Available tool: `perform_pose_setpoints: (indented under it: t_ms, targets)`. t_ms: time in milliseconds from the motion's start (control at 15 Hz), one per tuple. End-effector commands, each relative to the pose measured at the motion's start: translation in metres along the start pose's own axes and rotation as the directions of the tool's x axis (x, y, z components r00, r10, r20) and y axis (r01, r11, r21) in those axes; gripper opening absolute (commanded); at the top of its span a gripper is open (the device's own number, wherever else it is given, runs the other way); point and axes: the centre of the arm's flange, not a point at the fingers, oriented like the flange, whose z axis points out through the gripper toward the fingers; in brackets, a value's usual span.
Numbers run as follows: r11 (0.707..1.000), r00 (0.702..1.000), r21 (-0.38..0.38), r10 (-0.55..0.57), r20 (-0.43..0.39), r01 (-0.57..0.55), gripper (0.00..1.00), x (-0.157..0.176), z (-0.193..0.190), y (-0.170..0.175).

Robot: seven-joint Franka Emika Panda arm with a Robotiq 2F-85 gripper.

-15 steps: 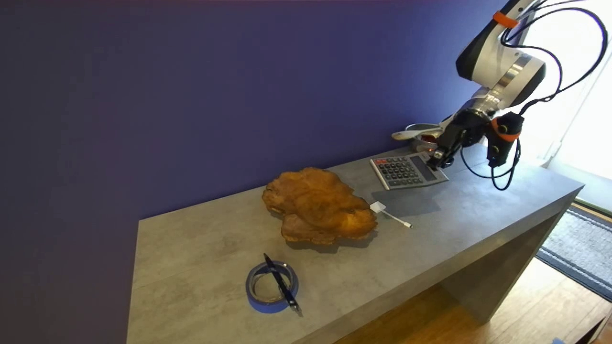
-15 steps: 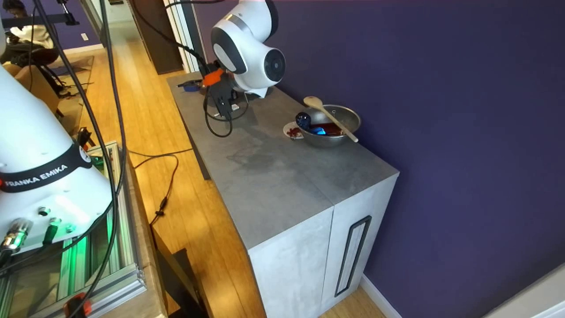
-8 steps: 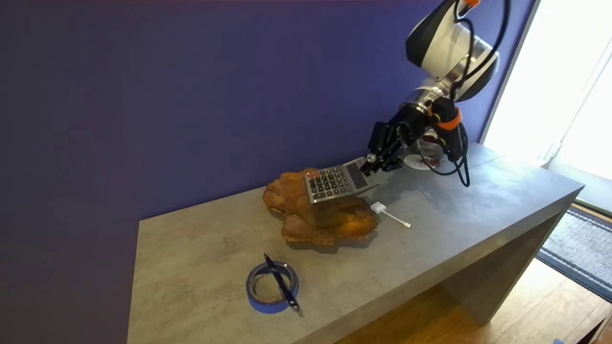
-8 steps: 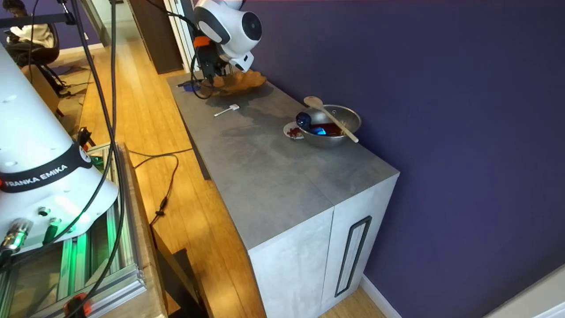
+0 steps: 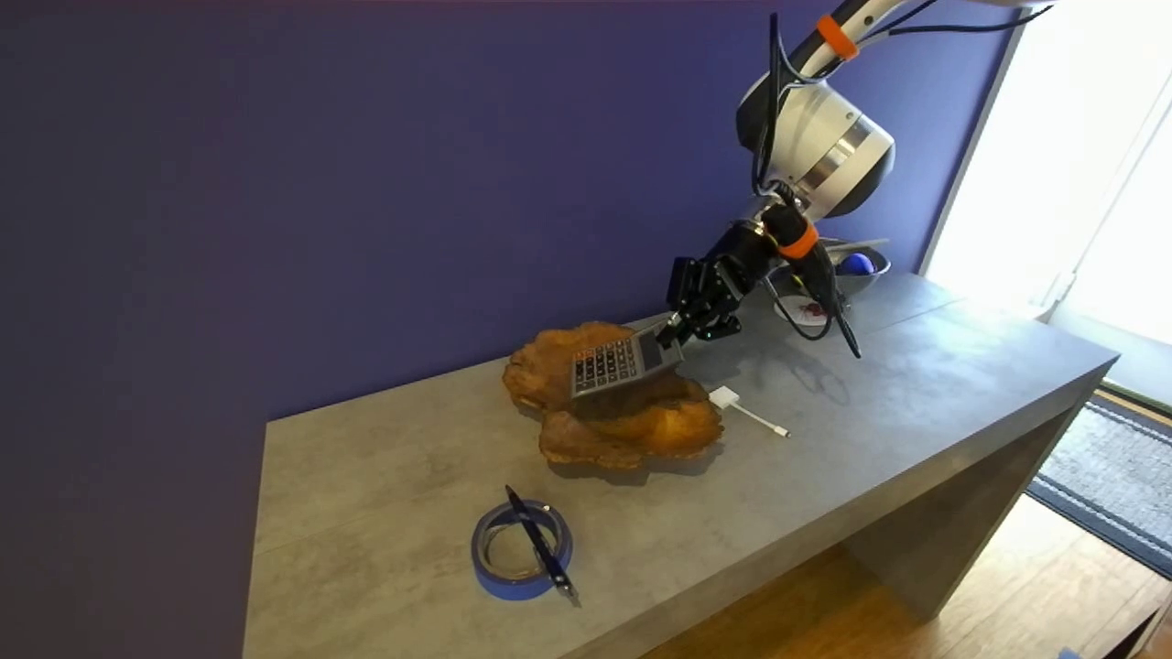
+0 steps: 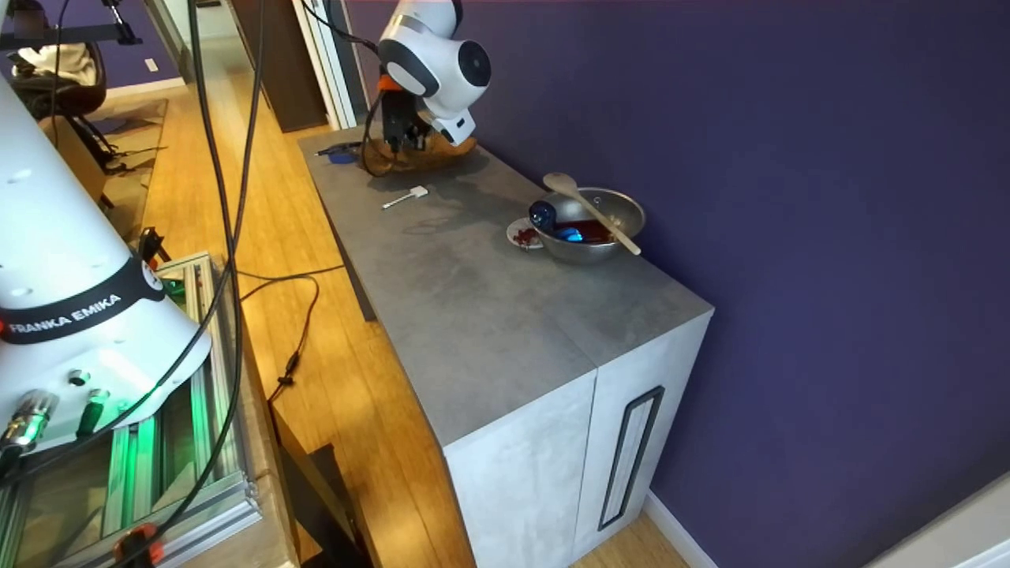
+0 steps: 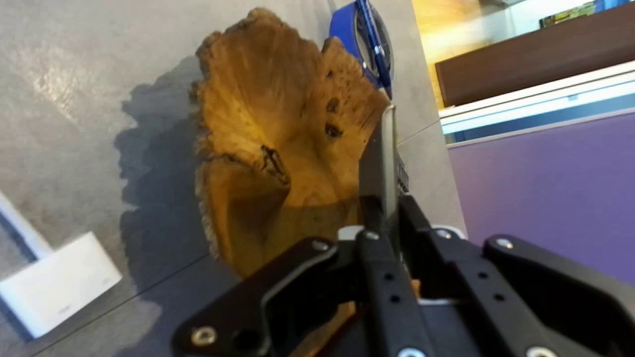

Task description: Put the calculator on the tray

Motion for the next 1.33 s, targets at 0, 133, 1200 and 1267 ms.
perform_pose_setpoints:
  t_ms: [0,133,1200,1267]
  targets:
    - [1.000,1.000,0.015,0.019,-0.012,-0.019,0.03,0.028,-0.004,0.011]
    - [1.000,1.000,0.012,0.002,-0.023,-0.002,0.03,0.033,-0.001,0.013]
    - [0.897,0.901,-0.361,-0.356,-0.248,0.254,1.00,-0.056,-0.087,0.019]
    - [0.878,0.876,-0.370,-0.410,-0.255,0.303,1.00,-0.066,-0.098,0.023]
